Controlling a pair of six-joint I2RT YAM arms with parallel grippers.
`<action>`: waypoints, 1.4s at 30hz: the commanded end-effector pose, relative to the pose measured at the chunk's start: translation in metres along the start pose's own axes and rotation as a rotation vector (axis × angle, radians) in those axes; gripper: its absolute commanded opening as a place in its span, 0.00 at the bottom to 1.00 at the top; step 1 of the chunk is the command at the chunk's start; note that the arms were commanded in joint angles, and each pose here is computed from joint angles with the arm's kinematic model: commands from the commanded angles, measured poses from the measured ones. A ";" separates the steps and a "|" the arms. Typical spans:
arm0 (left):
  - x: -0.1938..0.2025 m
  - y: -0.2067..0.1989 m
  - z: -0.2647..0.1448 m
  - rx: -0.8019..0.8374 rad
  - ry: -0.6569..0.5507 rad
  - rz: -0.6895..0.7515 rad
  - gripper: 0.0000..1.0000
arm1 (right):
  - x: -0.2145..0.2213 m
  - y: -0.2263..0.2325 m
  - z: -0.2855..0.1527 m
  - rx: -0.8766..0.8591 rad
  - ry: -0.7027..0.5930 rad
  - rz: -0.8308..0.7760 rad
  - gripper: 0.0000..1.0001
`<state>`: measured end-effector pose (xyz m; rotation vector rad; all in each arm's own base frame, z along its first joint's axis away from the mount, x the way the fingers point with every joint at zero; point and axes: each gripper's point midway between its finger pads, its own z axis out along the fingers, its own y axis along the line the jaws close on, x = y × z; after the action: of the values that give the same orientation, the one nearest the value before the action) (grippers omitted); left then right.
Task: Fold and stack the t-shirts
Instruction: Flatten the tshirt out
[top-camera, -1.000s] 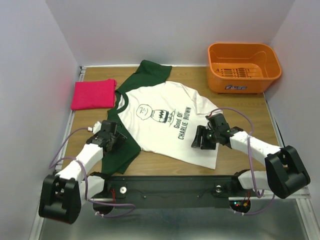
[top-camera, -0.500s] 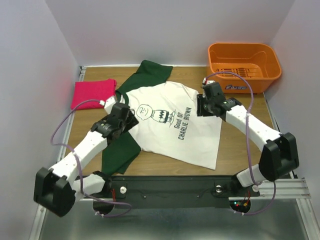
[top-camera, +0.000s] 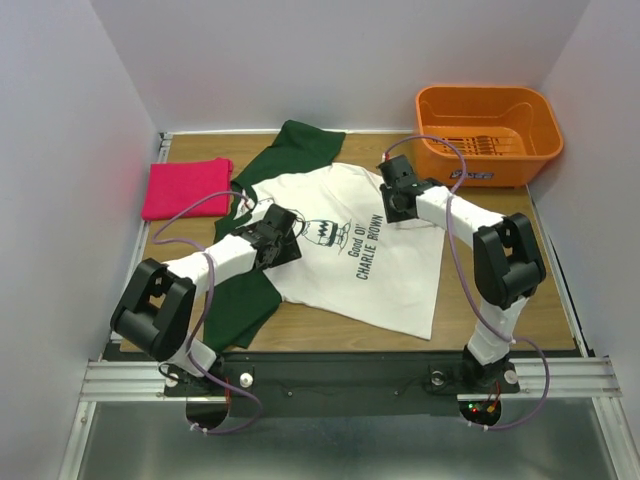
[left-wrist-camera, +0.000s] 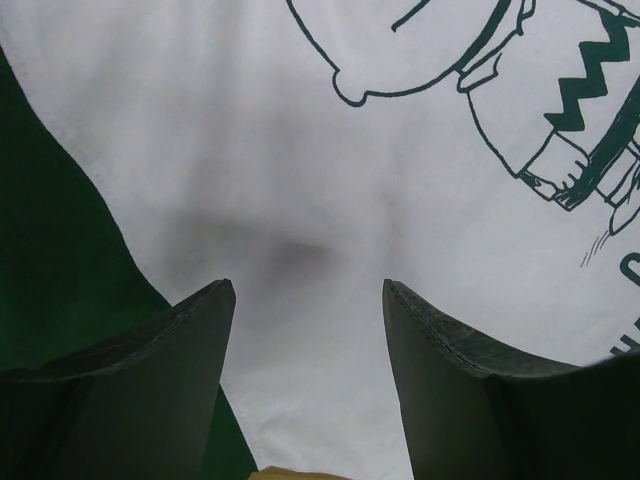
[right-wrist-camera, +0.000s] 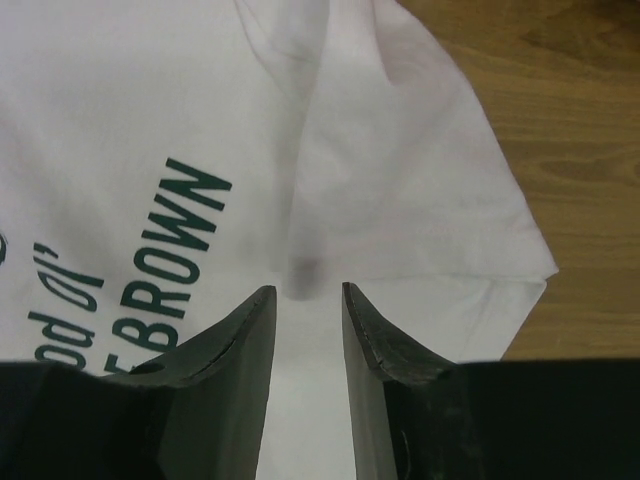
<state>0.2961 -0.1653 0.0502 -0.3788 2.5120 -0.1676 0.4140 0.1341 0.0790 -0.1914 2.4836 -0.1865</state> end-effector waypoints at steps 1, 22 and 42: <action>-0.003 -0.011 0.003 0.049 -0.010 0.019 0.72 | -0.031 0.000 0.008 0.040 -0.076 0.023 0.39; 0.060 0.032 0.014 -0.022 0.135 -0.009 0.70 | -0.051 -0.082 0.015 0.431 -0.093 -0.043 0.01; 0.061 0.047 0.000 -0.032 0.120 -0.024 0.69 | -0.093 -0.162 0.008 0.713 -0.133 0.050 0.09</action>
<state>0.2716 -0.1614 0.0276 -0.4139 2.5157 -0.2722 0.4975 0.0051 0.1290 0.0197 2.2311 -0.9616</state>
